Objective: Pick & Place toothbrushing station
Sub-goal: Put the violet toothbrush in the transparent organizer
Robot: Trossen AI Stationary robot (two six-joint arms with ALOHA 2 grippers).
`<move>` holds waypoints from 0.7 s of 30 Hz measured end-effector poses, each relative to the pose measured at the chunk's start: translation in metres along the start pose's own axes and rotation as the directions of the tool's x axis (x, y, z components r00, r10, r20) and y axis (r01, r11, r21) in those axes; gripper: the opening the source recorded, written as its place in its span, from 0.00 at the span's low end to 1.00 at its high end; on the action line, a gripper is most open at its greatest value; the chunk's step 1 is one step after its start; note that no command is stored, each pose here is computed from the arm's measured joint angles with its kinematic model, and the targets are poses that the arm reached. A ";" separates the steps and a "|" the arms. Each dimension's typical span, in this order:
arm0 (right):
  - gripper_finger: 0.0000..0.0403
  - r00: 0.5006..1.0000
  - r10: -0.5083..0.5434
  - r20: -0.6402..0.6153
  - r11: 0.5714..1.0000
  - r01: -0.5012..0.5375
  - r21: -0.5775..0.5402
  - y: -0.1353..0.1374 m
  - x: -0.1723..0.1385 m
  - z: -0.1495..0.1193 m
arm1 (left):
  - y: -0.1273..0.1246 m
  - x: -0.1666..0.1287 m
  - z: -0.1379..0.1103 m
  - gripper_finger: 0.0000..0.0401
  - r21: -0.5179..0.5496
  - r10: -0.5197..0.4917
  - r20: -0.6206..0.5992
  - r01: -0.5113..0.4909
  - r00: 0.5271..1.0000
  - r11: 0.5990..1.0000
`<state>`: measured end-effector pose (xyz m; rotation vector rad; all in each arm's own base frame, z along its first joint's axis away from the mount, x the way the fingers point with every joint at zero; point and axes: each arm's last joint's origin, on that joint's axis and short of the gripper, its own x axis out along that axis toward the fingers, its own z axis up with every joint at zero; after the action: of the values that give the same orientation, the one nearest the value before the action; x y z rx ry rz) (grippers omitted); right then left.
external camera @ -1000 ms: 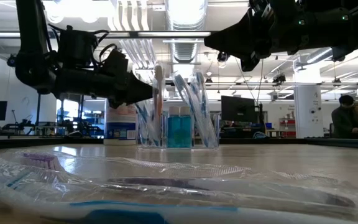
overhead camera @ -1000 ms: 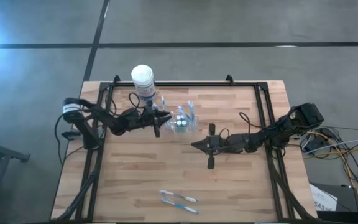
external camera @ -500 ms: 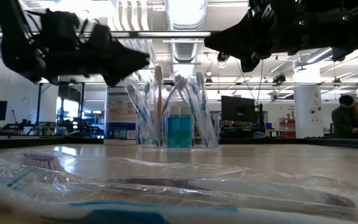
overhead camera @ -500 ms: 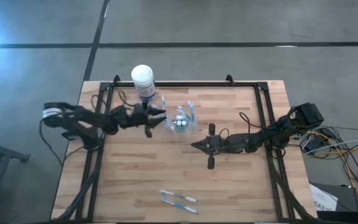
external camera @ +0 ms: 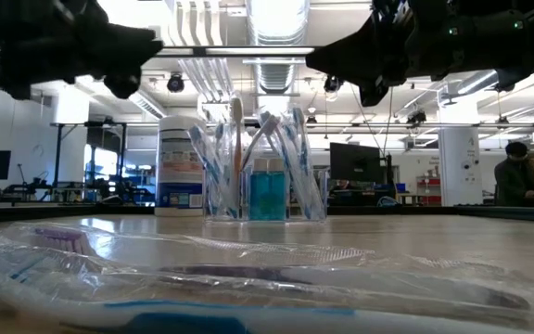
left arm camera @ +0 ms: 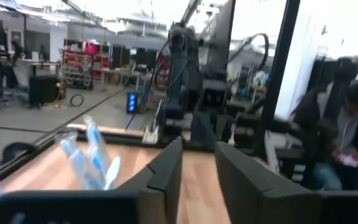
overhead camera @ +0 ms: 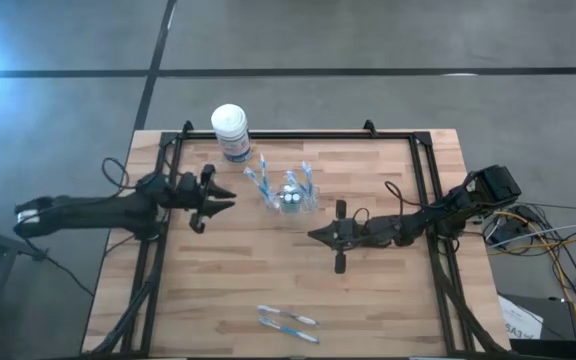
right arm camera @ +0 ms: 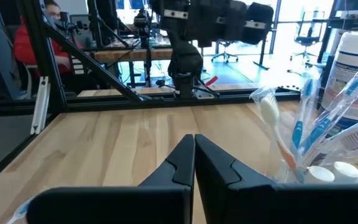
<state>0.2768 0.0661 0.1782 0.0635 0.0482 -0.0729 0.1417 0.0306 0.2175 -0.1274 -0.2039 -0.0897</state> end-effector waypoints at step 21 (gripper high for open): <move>0.02 1.000 0.015 0.000 0.999 -0.015 0.052 0.003 -0.001 0.000 | -0.018 -0.058 -0.003 0.02 0.122 0.136 -0.144 -0.119 0.980 0.985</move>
<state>0.2760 0.0693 0.1782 0.1162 0.0460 -0.0590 0.0836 0.0171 0.2042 -0.0204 -0.0476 0.0405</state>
